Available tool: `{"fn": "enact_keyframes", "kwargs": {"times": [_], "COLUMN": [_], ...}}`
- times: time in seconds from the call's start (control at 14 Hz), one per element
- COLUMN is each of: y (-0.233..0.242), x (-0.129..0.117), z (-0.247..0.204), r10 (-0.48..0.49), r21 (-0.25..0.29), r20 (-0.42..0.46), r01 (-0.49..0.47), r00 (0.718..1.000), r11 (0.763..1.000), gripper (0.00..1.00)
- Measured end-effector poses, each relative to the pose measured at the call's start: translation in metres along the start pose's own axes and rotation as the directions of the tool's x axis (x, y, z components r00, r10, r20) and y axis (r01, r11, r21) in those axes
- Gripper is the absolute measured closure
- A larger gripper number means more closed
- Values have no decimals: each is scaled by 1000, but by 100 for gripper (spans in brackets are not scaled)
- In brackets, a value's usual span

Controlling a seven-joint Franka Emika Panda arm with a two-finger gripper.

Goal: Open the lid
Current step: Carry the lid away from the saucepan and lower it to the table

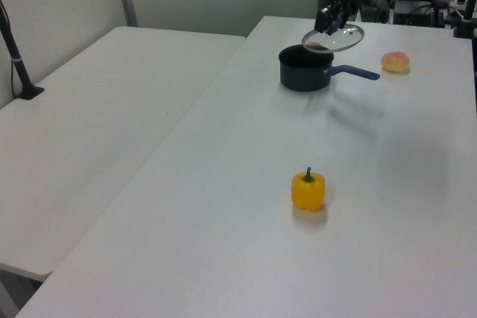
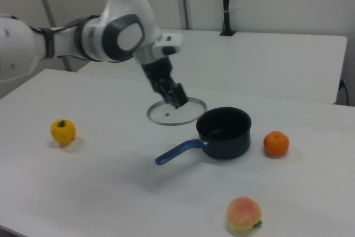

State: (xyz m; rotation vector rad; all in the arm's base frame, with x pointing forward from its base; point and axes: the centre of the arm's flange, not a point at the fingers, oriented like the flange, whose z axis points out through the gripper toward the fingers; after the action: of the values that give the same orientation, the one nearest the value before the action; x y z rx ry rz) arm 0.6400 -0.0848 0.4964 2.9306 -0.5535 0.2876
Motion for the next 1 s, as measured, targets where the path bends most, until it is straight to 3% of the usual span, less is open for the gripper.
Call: {"fn": "enact_keyframes", "kwargs": {"times": [0.28,0.5,0.71,0.93,1.0], "y": [-30,-51,-63,-63,-61], "x": [-58,-106,-143,-172,-178], "z": [-26,-44,-51,-42,-36], "r10": [-109,-220,-375,-526,-552], "r21": [10,43,114,223,238], "r20": [77,157,247,288,295], "r01": [108,216,358,478,499], "r00": [991,963,893,800,780], "r11": [994,976,927,849,833], "gripper": [51,52,52,52,52]}}
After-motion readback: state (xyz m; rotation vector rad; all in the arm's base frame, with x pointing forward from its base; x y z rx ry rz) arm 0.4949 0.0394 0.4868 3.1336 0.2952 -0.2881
